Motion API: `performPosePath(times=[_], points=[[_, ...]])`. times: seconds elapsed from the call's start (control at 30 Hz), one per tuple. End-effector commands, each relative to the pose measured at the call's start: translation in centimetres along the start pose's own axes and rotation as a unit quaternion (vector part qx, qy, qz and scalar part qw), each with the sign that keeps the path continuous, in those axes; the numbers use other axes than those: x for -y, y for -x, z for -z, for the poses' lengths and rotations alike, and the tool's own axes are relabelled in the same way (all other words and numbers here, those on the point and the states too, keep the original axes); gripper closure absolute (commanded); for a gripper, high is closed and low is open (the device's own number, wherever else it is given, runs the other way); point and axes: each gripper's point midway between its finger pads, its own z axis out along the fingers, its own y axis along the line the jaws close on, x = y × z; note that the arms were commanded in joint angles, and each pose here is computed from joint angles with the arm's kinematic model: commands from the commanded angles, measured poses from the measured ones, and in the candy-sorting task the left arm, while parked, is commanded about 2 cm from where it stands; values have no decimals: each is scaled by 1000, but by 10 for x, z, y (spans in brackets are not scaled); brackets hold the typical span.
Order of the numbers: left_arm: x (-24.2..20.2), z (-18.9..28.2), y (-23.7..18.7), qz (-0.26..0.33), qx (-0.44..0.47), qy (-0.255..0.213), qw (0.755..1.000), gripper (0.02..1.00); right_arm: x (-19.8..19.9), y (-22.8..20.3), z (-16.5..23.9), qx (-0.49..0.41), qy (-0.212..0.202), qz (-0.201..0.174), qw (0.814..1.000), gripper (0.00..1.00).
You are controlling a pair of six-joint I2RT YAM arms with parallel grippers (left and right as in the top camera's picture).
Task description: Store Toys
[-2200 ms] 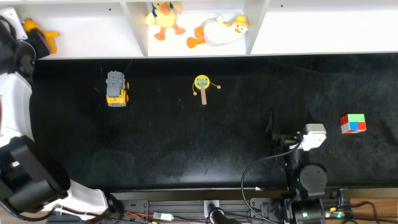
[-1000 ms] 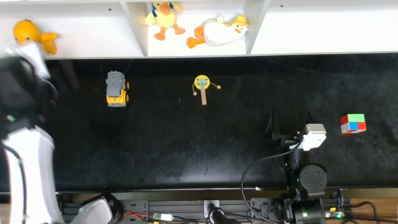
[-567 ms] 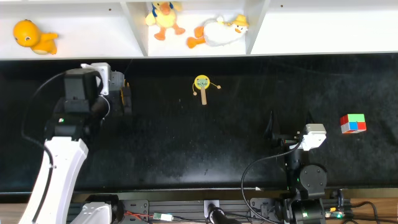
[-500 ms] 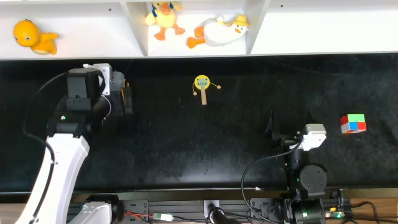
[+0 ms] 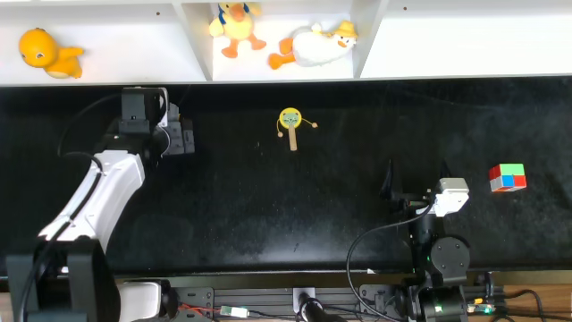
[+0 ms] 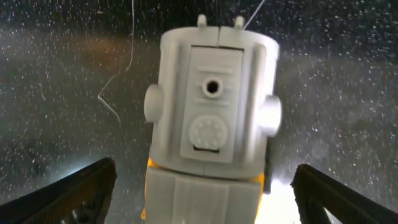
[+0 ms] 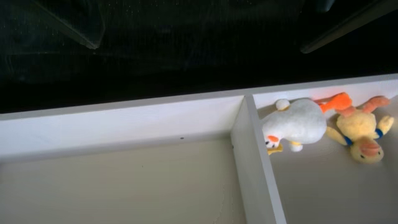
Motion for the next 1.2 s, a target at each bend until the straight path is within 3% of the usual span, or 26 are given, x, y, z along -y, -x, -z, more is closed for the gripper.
performPosePath(times=[0.03, 0.2, 0.4, 0.83, 1.2], points=[[-11, -6, 0, 24, -1, 14, 1000, 218, 0, -3, 0, 0, 0, -3, 1000, 5], [-12, -6, 1, 25, -1, 14, 1000, 472, 0, -3, 0, 0, 0, -3, 1000, 5], [-4, -1, 8, 19, 15, 5, 1000, 573, 0, -3, 0, 0, 0, -3, 1000, 5], [7, 87, 69, 20, 183, -11, 983, 597, 0, -3, 0, 0, 0, -3, 1000, 5], [2, 69, 117, 37, 221, -4, 975, 610, 0, -3, 0, 0, 0, -3, 1000, 7]])
